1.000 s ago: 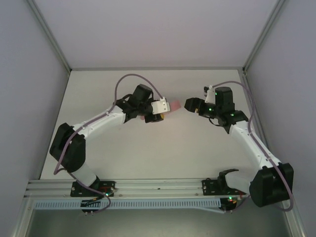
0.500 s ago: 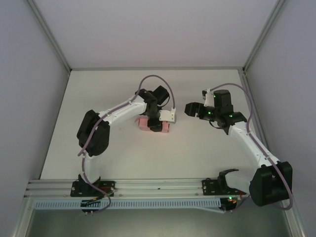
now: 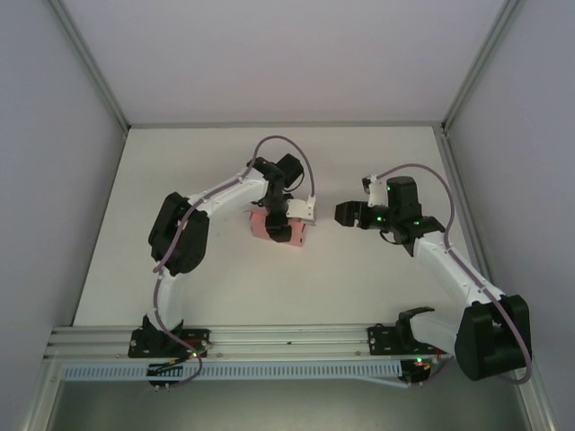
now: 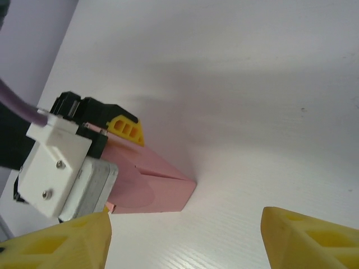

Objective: Assemble paper box

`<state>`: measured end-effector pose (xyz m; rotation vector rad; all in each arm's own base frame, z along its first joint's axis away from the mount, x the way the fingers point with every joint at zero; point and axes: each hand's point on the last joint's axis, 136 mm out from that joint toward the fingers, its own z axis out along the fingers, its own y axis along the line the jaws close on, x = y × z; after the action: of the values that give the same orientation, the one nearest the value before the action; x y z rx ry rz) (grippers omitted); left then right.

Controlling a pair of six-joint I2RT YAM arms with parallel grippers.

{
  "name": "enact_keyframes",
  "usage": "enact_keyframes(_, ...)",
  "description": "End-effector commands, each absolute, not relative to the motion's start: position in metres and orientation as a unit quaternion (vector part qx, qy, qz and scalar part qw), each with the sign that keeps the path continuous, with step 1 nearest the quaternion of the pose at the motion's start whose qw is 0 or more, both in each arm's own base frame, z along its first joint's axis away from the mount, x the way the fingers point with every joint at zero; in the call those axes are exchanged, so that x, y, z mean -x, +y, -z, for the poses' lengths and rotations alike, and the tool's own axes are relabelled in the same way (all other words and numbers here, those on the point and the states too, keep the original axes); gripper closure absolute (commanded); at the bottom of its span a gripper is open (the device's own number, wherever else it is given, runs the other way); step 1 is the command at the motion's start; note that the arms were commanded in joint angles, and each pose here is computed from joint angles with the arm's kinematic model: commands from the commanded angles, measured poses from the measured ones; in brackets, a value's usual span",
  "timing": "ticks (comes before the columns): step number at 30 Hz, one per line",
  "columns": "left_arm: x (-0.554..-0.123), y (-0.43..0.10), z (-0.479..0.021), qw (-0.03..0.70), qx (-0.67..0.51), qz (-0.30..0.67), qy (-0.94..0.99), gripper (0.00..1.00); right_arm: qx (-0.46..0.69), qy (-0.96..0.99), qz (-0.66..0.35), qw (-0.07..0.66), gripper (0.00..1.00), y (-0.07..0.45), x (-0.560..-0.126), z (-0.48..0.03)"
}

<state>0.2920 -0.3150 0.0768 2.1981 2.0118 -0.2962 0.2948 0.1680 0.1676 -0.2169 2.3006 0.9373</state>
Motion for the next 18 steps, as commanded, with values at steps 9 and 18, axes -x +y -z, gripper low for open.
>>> enact_keyframes(9,-0.289,-0.301,-0.094,0.076,-0.737,0.122,0.66,0.09,0.285,0.817,-0.315,0.391,0.3,0.218,-0.276,-0.178)
enact_keyframes(18,-0.296,-0.294,-0.113,0.107,-0.728,0.116,0.667,0.0,0.276,0.819,-0.319,0.387,0.3,0.224,-0.286,-0.175)
